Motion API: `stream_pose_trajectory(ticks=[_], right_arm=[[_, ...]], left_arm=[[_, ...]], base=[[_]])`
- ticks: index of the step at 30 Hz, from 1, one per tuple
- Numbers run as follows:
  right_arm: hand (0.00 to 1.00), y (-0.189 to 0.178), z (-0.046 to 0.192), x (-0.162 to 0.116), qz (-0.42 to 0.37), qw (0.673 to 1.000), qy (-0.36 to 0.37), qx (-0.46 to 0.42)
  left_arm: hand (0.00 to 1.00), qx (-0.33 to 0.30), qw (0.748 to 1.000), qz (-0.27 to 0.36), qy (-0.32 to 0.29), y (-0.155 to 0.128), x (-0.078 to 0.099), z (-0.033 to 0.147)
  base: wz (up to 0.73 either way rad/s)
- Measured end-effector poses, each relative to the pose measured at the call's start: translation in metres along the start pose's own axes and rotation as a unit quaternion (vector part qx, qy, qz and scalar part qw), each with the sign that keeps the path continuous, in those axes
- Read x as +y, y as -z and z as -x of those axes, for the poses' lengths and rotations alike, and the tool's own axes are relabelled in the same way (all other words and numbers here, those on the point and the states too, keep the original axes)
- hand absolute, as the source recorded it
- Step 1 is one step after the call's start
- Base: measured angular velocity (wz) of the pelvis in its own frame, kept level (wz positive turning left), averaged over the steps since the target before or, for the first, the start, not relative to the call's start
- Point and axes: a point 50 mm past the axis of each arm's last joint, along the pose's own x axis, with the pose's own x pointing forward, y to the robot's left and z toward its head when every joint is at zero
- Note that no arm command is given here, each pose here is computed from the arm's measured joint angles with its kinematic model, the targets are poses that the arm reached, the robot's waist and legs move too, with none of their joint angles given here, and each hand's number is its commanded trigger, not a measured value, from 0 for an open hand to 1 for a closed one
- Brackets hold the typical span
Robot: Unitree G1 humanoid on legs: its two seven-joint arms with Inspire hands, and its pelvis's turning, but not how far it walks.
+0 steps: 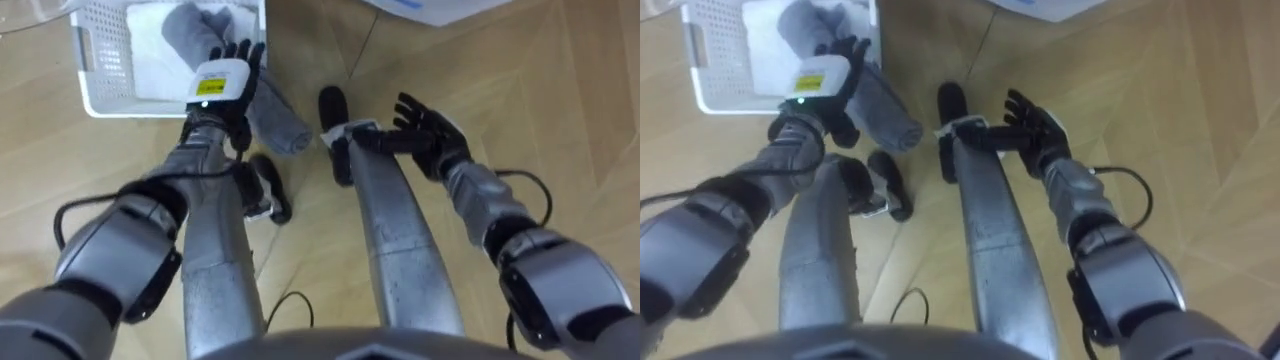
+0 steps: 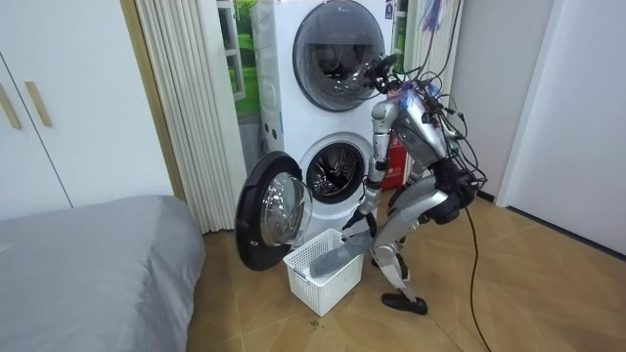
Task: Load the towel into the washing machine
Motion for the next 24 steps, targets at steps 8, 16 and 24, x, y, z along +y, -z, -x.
stream_pose_trajectory(ticks=[8, 16, 24], right_arm=[[0.0, -0.013, -0.005, 0.006, 0.009, 1.0, -0.017, -0.015], [0.0, -0.026, -0.01, 0.014, 0.025, 0.999, -0.034, -0.025], [0.0, -0.026, -0.014, 0.03, 0.023, 0.998, -0.05, -0.022]], left_arm=[[1.0, -0.064, 0.996, -0.048, 0.046, -0.026, 0.002, -0.009], [1.0, -0.093, 0.986, -0.09, 0.109, -0.037, 0.0, -0.013], [1.0, -0.094, 0.977, -0.105, 0.158, -0.04, 0.004, -0.017]], base=[[-0.05], [-0.02], [-0.01]])
